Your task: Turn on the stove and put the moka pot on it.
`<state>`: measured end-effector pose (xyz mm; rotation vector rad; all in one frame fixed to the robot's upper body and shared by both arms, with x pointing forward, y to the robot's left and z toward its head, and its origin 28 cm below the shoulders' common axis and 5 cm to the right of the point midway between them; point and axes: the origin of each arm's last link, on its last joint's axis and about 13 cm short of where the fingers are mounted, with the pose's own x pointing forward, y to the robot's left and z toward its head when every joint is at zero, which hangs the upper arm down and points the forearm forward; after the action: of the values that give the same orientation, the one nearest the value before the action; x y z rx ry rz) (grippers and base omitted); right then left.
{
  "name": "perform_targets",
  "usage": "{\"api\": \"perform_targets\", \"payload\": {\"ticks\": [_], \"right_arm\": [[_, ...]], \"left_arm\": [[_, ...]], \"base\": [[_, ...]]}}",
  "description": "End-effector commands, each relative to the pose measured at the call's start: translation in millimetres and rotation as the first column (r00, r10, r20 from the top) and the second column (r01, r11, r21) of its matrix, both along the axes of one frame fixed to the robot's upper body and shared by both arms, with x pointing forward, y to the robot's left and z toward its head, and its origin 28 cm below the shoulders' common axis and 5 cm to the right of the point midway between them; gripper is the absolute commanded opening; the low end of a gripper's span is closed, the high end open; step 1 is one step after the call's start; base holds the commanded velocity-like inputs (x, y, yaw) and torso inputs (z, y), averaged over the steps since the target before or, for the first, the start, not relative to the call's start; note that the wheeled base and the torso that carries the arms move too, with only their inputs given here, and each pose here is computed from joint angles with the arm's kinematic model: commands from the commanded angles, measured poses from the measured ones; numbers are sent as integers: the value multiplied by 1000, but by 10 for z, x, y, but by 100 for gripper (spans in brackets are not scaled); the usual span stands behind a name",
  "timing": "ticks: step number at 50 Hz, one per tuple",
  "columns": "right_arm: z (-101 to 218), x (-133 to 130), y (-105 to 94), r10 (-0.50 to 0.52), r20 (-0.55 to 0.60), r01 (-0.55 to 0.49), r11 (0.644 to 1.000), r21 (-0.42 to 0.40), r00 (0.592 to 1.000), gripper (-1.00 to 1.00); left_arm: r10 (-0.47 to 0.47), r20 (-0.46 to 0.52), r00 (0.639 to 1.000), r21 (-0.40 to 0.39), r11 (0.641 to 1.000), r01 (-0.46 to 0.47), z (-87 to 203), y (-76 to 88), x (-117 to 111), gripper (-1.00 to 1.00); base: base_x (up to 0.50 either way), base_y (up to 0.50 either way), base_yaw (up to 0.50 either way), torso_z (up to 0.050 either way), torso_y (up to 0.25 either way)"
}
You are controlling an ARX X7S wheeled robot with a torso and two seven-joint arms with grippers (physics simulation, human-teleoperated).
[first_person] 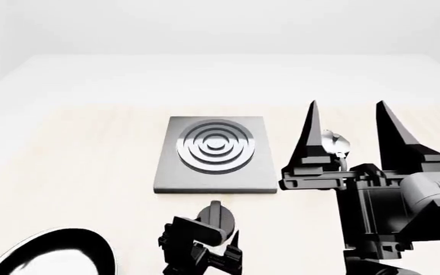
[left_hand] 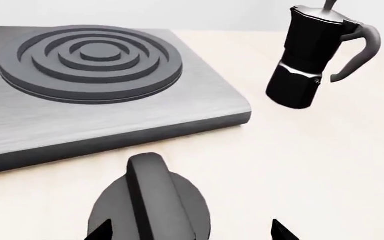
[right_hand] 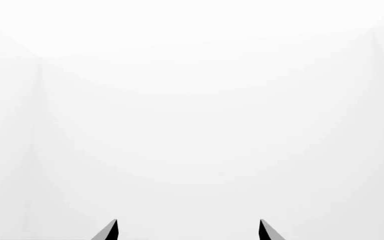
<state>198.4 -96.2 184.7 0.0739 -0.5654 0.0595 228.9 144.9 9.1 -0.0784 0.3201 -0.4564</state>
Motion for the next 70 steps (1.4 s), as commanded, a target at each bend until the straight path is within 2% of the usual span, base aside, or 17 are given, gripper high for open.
{"api": "perform_targets", "payload": {"ticks": [1, 54, 70], "right_arm": [[-7, 0, 4, 2, -2, -2, 1000, -1, 1000, 100], [-22, -8, 16, 10, -6, -10, 1000, 1, 1000, 100], [-37, -4, 13, 11, -8, -11, 1000, 3, 1000, 100]], "left_arm": [[6, -4, 1000, 3, 1000, -6, -10, 7, 31, 100], [-29, -45, 999, -17, 999, 29, -124, -66, 72, 100], [-65, -52, 997, -24, 998, 63, -135, -140, 53, 100]], "base": [[0, 0, 0, 0, 0], [0, 0, 0, 0, 0], [0, 0, 0, 0, 0]]}}
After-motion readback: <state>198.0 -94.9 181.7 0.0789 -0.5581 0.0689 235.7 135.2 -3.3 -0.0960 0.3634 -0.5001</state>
